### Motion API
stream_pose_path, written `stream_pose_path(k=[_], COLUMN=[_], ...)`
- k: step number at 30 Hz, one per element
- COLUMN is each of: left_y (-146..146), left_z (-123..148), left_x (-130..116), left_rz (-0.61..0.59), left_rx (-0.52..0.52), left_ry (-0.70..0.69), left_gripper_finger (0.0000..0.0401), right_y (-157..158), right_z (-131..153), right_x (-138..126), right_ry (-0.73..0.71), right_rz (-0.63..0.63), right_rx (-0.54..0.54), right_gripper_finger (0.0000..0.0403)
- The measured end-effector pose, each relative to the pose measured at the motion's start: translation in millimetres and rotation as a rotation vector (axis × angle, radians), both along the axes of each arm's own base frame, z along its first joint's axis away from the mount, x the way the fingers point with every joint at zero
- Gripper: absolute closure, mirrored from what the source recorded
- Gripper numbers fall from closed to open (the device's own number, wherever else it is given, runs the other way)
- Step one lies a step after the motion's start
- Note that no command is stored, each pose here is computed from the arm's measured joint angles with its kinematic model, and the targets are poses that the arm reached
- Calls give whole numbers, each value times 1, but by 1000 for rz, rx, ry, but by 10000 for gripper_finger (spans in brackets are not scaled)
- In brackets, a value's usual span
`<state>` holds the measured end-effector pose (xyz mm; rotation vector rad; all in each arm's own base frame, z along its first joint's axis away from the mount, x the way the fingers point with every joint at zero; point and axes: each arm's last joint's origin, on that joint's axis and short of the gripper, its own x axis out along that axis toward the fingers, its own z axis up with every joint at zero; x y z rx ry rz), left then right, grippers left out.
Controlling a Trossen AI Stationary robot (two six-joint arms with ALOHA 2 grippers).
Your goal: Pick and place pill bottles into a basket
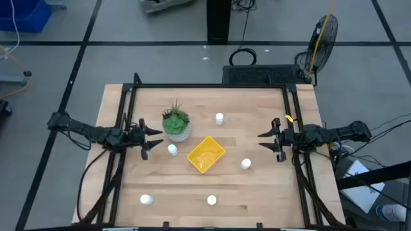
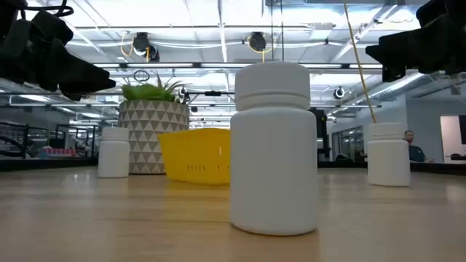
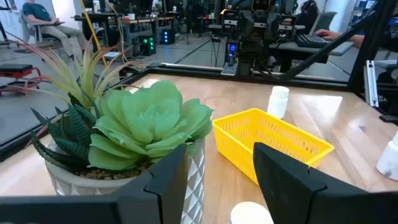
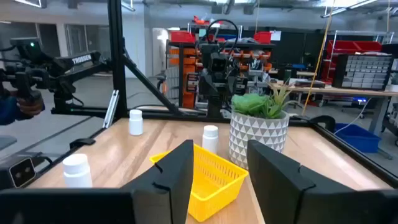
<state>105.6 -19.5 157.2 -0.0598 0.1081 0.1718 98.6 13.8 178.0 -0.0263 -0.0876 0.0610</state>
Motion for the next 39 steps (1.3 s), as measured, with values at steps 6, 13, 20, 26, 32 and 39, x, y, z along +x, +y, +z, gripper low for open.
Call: stream_pose_path(k=[6,13,20,26,32,39], left_y=[0,0,0,0,0,-1], left_z=[0,0,0,0,0,0], left_x=[0,0,0,0,0,0], left_rz=[1,0,0,0,-1,-27], left_rx=[-4,-4,-4,-4,-4,-3], left_ry=[1,2,2,2,2,3], left_gripper_finger=[215,215,215,215,215,215], right_y=[0,0,0,0,-5,-10], right_z=[-2,-2,-3,-3,3,12], right_x=[0,0,0,0,0,4], right_ry=[20,24,29,28,-36,-37], right_rz=[0,0,0,0,-174,-367], right_rx=[-3,-4,-5,-5,159,202], right_gripper_finger=[261,261,261,261,261,261])
